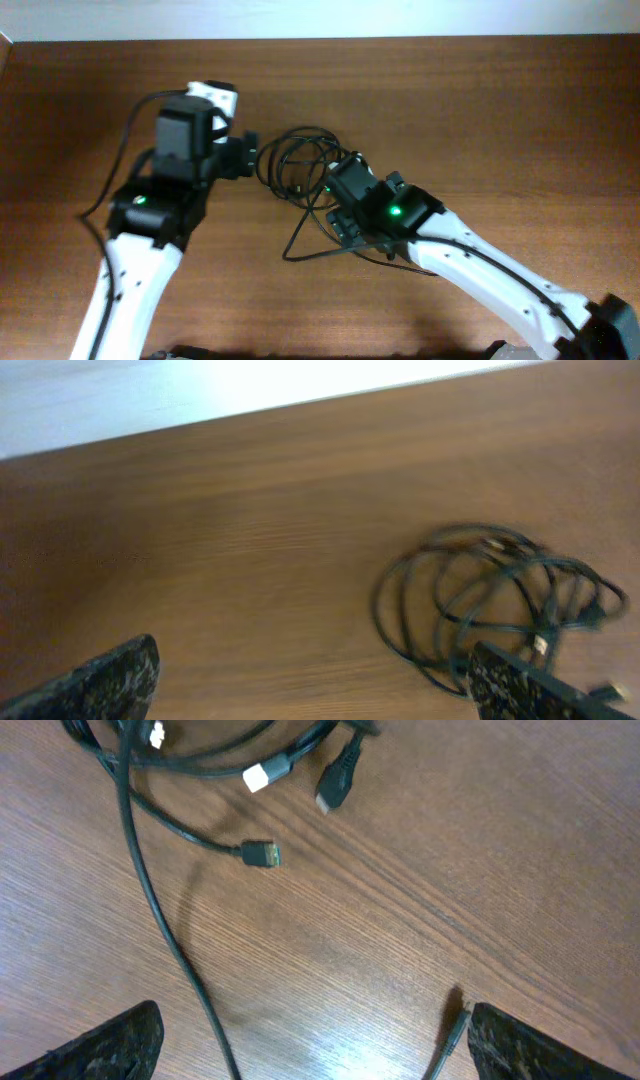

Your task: Untangle cables

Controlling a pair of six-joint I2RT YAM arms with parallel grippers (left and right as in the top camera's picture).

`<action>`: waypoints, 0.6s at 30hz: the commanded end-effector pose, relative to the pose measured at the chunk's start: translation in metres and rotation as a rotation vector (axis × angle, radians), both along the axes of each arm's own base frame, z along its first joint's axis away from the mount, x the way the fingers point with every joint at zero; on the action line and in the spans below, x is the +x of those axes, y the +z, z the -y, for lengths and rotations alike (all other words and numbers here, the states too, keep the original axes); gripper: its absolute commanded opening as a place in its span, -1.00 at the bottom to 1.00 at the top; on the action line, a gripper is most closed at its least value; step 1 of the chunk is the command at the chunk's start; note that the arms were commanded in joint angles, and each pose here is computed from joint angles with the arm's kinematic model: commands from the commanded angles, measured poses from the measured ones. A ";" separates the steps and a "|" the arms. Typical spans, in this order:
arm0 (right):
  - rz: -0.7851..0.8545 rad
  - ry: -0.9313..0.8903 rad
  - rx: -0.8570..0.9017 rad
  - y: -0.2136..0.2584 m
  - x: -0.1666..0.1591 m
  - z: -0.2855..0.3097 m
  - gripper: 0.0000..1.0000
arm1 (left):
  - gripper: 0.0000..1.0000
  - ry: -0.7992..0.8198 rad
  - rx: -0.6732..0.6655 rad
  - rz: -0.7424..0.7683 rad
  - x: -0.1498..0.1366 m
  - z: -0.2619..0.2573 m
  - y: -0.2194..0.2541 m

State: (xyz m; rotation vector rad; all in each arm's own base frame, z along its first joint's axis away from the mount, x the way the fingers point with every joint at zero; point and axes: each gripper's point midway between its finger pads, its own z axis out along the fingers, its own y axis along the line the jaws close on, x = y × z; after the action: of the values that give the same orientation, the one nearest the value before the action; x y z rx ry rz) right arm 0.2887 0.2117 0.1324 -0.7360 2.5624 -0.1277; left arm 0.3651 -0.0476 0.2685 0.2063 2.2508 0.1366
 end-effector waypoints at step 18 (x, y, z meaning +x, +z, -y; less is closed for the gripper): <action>0.108 0.531 0.200 -0.042 0.099 -0.048 0.62 | 1.00 0.078 -0.173 -0.135 -0.071 -0.029 0.002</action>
State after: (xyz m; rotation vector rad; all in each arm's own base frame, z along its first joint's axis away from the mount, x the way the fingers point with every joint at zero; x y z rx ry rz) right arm 0.3868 0.2527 0.1001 -1.2413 2.1460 0.2061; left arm 0.2957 -0.0173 0.2651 0.0489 2.4057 -0.0082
